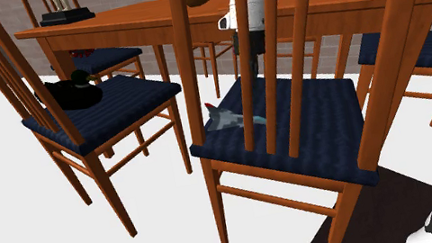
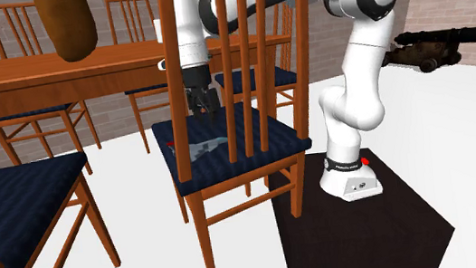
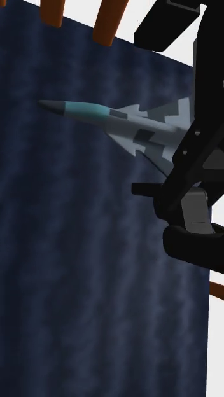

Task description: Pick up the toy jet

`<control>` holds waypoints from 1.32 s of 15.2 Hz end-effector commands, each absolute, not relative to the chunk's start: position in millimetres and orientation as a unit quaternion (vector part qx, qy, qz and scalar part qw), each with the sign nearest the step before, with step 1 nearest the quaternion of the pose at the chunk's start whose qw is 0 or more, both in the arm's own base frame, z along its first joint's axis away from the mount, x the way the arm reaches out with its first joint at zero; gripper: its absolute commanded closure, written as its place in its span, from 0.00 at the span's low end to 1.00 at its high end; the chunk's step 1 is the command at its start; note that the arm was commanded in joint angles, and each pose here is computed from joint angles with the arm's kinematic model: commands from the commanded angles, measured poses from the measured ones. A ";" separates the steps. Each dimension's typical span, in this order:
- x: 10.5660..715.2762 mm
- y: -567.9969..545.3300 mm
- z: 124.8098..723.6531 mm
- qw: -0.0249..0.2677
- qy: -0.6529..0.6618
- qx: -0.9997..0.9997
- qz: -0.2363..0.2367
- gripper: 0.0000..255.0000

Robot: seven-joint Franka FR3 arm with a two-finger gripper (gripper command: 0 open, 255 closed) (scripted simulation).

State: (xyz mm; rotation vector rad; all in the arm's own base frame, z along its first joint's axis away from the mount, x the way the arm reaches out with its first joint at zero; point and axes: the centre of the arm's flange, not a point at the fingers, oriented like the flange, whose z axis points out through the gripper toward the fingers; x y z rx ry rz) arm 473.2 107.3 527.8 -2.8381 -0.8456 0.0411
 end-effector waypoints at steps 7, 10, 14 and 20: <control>480.5 119.0 488.4 0.091 -0.297 -0.950 0.014 0.00; 480.3 118.9 485.1 0.091 -0.297 -0.950 0.014 1.00; 480.1 119.0 484.6 0.091 -0.297 -0.950 0.014 1.00; 480.5 119.0 490.6 0.091 -0.297 -0.950 0.014 1.00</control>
